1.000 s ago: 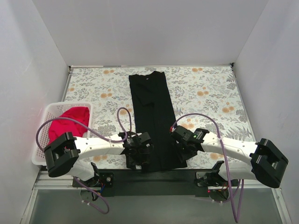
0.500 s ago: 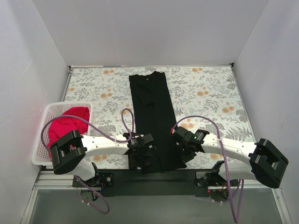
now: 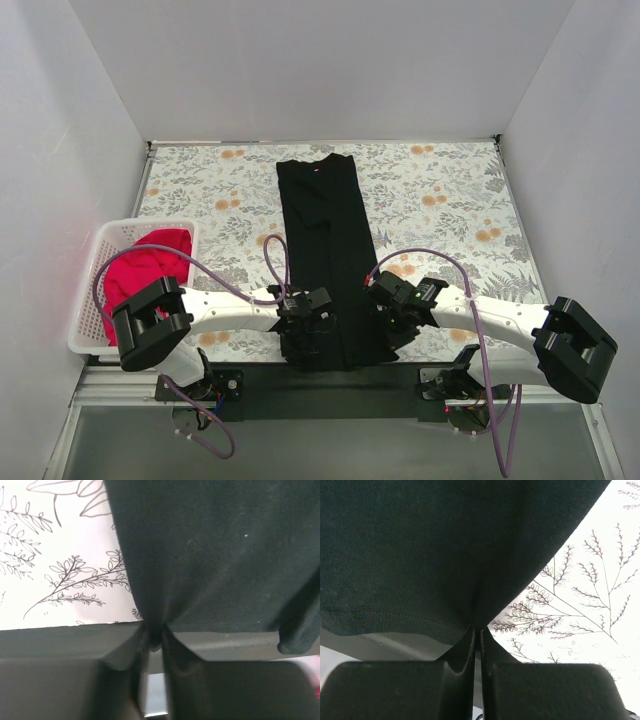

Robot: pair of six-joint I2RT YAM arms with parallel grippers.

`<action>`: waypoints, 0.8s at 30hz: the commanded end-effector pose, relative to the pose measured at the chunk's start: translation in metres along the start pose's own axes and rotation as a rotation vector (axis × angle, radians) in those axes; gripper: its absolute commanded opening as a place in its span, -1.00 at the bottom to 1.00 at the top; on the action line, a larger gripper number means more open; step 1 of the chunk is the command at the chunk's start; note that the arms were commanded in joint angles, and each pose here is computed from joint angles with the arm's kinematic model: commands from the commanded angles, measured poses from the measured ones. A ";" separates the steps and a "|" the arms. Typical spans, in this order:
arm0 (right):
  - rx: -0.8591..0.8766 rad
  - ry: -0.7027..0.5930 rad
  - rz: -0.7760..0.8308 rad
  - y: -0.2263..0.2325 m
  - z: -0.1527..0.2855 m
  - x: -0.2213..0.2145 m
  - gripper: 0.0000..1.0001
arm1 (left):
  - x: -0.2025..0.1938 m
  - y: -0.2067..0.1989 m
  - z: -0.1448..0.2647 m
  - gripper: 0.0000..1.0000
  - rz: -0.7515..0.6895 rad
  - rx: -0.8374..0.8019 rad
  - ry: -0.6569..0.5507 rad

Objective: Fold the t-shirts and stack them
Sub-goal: Fold the tshirt

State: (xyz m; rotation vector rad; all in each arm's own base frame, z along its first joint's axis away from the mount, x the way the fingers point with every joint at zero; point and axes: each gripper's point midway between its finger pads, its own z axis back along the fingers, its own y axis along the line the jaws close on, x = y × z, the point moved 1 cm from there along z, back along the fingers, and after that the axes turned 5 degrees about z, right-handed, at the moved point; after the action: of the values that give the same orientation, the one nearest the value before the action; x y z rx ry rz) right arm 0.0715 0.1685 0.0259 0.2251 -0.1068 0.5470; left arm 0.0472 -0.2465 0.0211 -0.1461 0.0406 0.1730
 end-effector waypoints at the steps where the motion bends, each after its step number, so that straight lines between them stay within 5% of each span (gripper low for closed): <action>1: -0.018 0.057 0.003 -0.006 -0.005 -0.016 -0.97 | -0.002 -0.004 0.003 -0.91 -0.002 0.000 0.009; 12: 0.013 -0.083 0.015 -0.004 0.025 0.054 -0.97 | 0.045 -0.021 0.044 -1.00 -0.018 -0.075 -0.116; 24: -0.068 -0.374 0.009 -0.045 0.090 0.232 -0.97 | 0.223 -0.031 0.104 -1.00 0.045 -0.165 -0.422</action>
State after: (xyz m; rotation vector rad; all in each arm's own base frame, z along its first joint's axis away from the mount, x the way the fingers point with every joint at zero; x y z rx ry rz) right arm 0.2464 0.2215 0.1190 0.2821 -0.3812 0.4723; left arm 0.2335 -0.2294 0.1027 -0.2724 -0.2821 0.3053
